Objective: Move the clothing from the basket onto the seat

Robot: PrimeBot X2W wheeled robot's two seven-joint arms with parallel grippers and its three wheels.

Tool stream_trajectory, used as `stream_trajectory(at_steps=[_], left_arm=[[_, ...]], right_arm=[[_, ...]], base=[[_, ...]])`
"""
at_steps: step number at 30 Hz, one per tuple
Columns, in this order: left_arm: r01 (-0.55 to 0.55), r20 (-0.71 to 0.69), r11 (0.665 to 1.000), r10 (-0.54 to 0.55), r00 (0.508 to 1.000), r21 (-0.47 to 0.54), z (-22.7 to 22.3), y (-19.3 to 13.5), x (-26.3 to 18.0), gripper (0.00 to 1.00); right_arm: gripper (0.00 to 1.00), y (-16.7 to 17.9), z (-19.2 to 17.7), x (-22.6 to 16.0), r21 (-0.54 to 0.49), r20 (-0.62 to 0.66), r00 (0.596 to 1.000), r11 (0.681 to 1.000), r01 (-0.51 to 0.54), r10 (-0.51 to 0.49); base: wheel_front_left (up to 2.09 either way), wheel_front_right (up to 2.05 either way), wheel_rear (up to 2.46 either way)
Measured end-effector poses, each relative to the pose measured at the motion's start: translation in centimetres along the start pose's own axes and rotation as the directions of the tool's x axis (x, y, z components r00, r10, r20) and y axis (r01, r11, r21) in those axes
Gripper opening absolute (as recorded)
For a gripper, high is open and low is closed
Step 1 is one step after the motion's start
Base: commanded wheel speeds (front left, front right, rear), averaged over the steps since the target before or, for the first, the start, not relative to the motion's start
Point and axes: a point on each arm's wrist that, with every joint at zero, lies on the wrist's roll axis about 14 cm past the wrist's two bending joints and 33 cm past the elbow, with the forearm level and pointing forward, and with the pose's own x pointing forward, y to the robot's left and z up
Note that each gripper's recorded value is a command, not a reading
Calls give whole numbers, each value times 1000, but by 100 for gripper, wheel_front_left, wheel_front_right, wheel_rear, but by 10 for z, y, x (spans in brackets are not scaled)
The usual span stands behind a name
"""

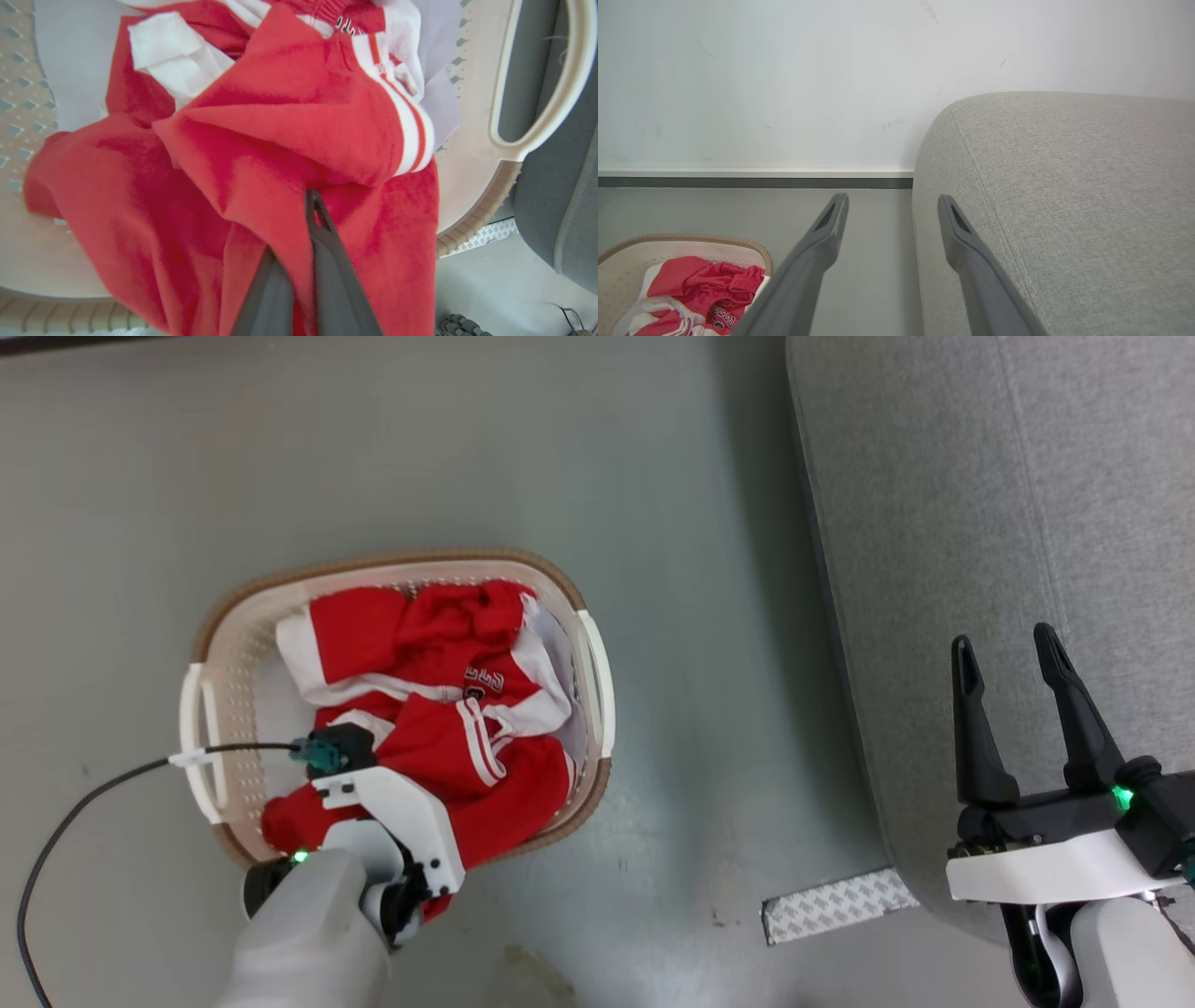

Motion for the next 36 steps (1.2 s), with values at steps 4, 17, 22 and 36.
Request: stream_trajectory(at_steps=[4, 17, 22, 36], left_arm=[[40, 86, 998, -36, 996, -42, 14, -6, -17, 0], [106, 437, 994, -104, 893, 19, 66, -26, -114, 0], [147, 605, 988, -145, 783, 48, 93, -42, -162, 0], [131, 875, 977, -210, 436, 169, 114, -62, -297, 0]], right_arm=[[100, -3, 10, -8, 13, 21, 1000, 1000, 12, -13], [100, 17, 49, -54, 71, 118, 993, 997, -35, 26], [100, 22, 58, -74, 80, 146, 989, 995, -51, 39], [100, 39, 86, -117, 19, 247, 961, 991, -132, 123]], base=[[0, 0, 0], [0, 0, 0], [0, 0, 0], [0, 0, 0]])
